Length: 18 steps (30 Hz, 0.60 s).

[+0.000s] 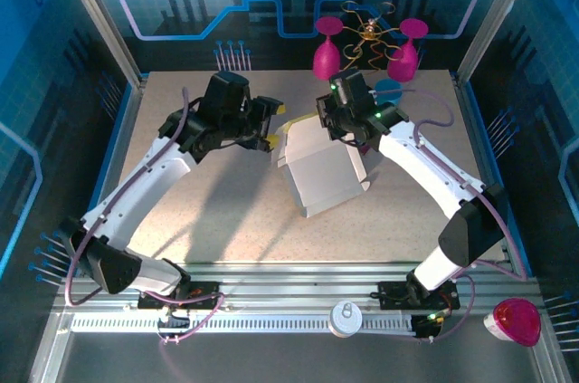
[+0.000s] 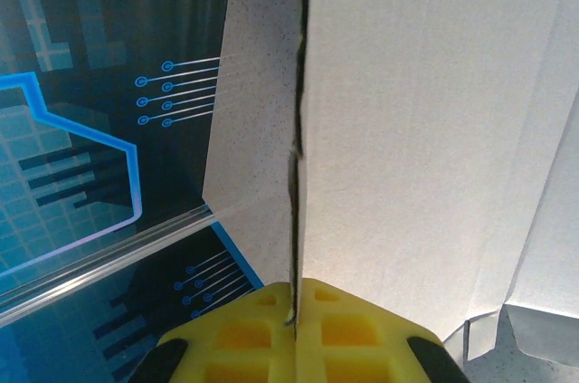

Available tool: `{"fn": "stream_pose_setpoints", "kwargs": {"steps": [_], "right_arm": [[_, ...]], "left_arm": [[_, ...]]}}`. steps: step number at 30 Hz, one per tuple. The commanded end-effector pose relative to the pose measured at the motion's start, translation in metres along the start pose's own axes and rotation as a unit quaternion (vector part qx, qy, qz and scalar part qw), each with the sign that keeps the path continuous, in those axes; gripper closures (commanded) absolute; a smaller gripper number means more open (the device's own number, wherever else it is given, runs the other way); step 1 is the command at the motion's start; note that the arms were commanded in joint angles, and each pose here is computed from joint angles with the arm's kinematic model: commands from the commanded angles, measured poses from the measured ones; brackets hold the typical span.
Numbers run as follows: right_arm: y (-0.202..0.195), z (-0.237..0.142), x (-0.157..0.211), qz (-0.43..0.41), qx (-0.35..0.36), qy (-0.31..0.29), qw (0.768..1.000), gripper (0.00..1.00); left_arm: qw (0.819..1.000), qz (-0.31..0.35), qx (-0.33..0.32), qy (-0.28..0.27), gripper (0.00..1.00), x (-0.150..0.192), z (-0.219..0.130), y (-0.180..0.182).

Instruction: Fold the paper box

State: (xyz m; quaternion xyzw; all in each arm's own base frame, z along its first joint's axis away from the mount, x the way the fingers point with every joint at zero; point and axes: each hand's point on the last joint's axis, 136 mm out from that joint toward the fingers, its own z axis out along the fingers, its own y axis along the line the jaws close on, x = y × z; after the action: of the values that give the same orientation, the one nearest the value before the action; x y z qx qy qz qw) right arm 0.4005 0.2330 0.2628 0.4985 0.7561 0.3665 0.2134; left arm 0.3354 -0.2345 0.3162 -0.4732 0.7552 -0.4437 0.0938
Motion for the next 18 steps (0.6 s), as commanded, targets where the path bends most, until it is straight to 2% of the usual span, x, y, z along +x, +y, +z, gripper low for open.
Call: {"fn": "stream_pose_setpoints", "kwargs": {"steps": [1,12,18], "right_arm": [[0.008,-0.009,0.0,0.005,-0.018,0.004,1.0,1.0],[0.009,-0.009,0.002,0.01,-0.022,0.007,1.0,1.0],[0.01,-0.009,0.002,0.012,-0.024,0.007,1.0,1.0]], "left_arm": [[1.0,0.015,0.024,0.003,0.42,0.0,0.0,-0.016],[0.999,0.036,0.003,0.02,0.46,0.006,0.03,-0.024],[0.999,0.041,-0.019,0.024,0.47,0.008,0.039,-0.018]]}}
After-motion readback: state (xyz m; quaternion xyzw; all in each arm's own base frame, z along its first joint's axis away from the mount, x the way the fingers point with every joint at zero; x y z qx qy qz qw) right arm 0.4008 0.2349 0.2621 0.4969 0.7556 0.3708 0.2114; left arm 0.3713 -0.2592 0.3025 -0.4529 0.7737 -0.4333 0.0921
